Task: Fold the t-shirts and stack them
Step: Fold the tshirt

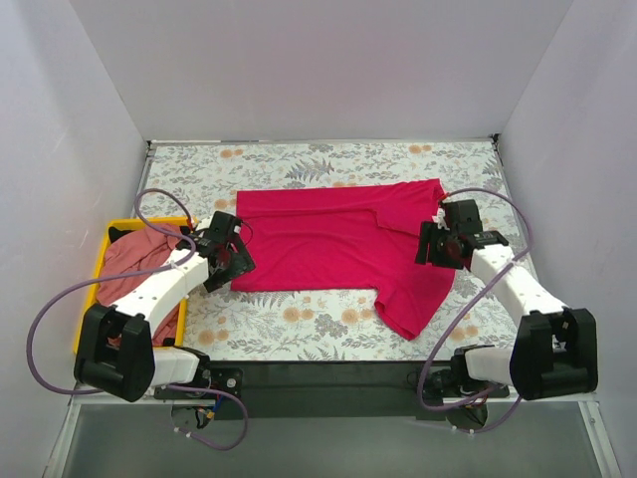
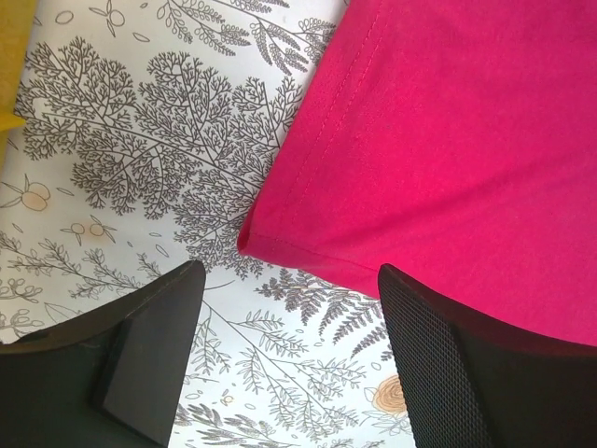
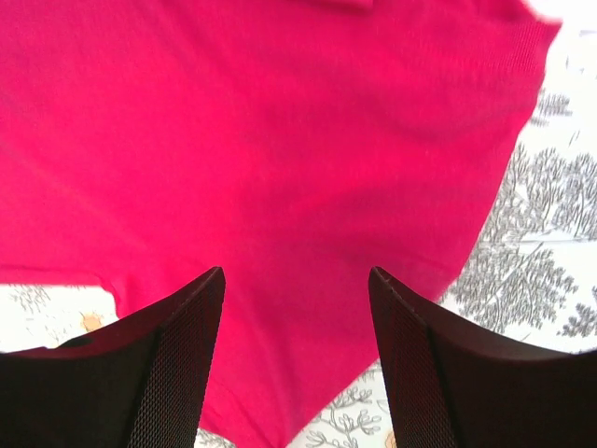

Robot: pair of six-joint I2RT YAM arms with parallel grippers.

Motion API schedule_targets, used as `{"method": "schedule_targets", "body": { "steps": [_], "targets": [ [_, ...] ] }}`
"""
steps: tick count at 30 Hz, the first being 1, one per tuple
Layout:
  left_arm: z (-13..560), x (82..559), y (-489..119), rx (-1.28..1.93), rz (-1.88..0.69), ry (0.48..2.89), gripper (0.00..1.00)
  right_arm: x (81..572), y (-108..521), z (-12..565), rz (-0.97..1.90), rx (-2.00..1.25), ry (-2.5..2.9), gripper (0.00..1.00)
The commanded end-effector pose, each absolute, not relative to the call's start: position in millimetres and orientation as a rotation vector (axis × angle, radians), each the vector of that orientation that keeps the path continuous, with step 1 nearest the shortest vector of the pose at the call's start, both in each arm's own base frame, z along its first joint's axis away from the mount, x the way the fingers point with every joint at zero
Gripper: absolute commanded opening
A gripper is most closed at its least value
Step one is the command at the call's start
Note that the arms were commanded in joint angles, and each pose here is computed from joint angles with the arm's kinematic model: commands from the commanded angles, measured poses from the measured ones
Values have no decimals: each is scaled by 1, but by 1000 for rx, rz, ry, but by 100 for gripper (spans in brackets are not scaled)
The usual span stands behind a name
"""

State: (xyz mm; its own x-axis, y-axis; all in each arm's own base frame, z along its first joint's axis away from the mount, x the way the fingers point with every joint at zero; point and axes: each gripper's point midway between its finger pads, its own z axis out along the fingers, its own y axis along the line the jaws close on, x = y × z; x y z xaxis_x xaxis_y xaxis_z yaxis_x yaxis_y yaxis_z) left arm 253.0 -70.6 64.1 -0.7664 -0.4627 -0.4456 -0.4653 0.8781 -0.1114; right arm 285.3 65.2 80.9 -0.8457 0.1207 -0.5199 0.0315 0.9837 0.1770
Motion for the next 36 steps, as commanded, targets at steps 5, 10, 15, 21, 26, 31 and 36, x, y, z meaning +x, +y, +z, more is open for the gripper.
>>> {"method": "schedule_targets", "body": {
  "steps": [5, 10, 15, 21, 26, 31, 36],
  "targets": [
    [64, 267, -75, -905, -27, 2479, 72, 261, 61, 85, 199, 92, 2528, 70],
    [50, 267, -69, -996, 45, 2474, 67, 255, 61, 85, 214, 84, 2514, 69],
    [40, 260, -65, -1029, 99, 2491, 65, 251, 60, 84, 212, 81, 2510, 69],
    [28, 255, -62, -1030, 142, 2519, 59, 248, 54, 78, 167, 93, 2517, 69],
    [25, 243, -59, -1025, 175, 2558, 51, 247, 50, 76, 140, 105, 2525, 69],
    [22, 230, -58, -1020, 188, 2596, 34, 247, 46, 74, 105, 126, 2543, 69],
    [17, 224, -56, -1012, 197, 2610, 21, 248, 39, 70, 59, 164, 2565, 68]
  ]
}}
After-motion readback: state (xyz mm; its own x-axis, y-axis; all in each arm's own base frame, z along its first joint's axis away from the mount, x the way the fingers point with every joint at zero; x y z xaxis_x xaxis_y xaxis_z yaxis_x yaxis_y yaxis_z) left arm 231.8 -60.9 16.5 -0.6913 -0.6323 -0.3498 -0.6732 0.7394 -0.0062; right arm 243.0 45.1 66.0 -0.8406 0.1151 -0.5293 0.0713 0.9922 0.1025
